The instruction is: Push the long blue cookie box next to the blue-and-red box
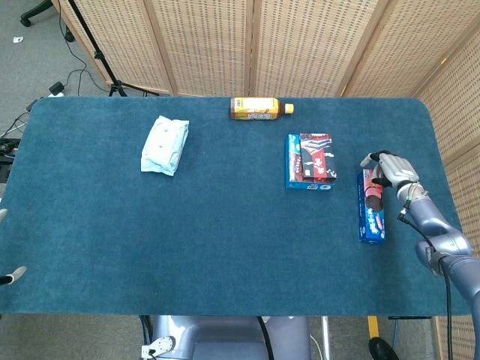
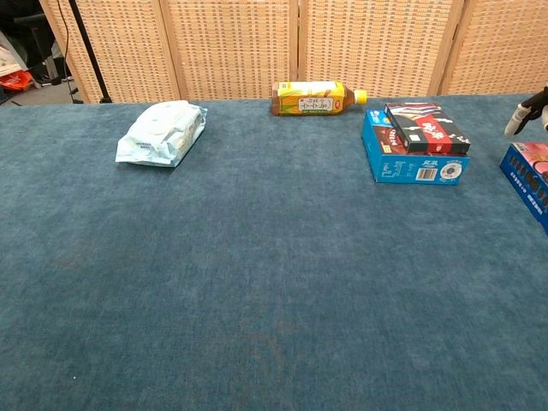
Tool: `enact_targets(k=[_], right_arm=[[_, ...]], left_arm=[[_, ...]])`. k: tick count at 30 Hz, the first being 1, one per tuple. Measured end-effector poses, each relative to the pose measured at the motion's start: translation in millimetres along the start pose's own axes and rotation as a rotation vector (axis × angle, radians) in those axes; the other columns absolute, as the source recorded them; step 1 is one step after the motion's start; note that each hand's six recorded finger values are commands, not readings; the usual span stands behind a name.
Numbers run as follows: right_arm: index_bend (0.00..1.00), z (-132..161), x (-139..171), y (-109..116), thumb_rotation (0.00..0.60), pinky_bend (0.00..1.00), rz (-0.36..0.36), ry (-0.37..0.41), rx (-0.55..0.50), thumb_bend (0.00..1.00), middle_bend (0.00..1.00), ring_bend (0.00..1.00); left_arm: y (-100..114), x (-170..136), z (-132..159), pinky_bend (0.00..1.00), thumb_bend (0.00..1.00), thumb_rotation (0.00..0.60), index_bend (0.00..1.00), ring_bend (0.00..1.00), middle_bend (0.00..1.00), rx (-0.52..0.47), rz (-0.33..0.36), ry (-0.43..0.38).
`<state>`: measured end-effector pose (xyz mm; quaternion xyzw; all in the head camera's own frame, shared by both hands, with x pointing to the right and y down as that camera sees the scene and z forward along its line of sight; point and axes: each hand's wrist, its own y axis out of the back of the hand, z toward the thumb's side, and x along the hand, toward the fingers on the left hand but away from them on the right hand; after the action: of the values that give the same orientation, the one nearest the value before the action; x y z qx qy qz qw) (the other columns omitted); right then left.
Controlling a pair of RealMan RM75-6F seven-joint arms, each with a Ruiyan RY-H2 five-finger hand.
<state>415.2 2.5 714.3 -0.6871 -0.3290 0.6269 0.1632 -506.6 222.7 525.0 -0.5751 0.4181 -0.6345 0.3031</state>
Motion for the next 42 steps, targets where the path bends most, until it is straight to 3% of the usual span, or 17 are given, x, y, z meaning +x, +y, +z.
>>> enact_targets(k=[7, 11, 19, 26, 42], right_arm=[[0.32, 2, 6, -9, 0.600, 0.29, 0.032, 0.018, 0.004, 1.00, 0.33, 0.26], [0.32, -3, 14, -13, 0.600, 0.33, 0.049, 0.027, 0.034, 1.00, 0.35, 0.30], [0.32, -9, 31, -24, 0.600, 0.38, 0.066, 0.052, 0.026, 1.00, 0.35, 0.31], [0.32, -14, 52, -30, 0.600, 0.38, 0.046, 0.099, 0.088, 1.00, 0.35, 0.31], [0.32, 2, 139, -68, 0.600, 0.39, 0.107, 0.257, 0.219, 1.00, 0.35, 0.31]], left_arm=[[-2, 0, 2, 0.00, 0.00, 0.600, 0.00, 0.00, 0.00, 0.003, -0.007, -0.010], [-2, 0, 2, 0.00, 0.00, 0.600, 0.00, 0.00, 0.00, 0.004, -0.009, -0.012], [-2, -1, 3, 0.00, 0.00, 0.600, 0.00, 0.00, 0.00, 0.003, -0.008, -0.017], [-3, -2, 5, 0.00, 0.00, 0.600, 0.00, 0.00, 0.00, 0.007, -0.010, -0.024], [-5, -3, 9, 0.00, 0.00, 0.600, 0.00, 0.00, 0.00, 0.014, -0.013, -0.033]])
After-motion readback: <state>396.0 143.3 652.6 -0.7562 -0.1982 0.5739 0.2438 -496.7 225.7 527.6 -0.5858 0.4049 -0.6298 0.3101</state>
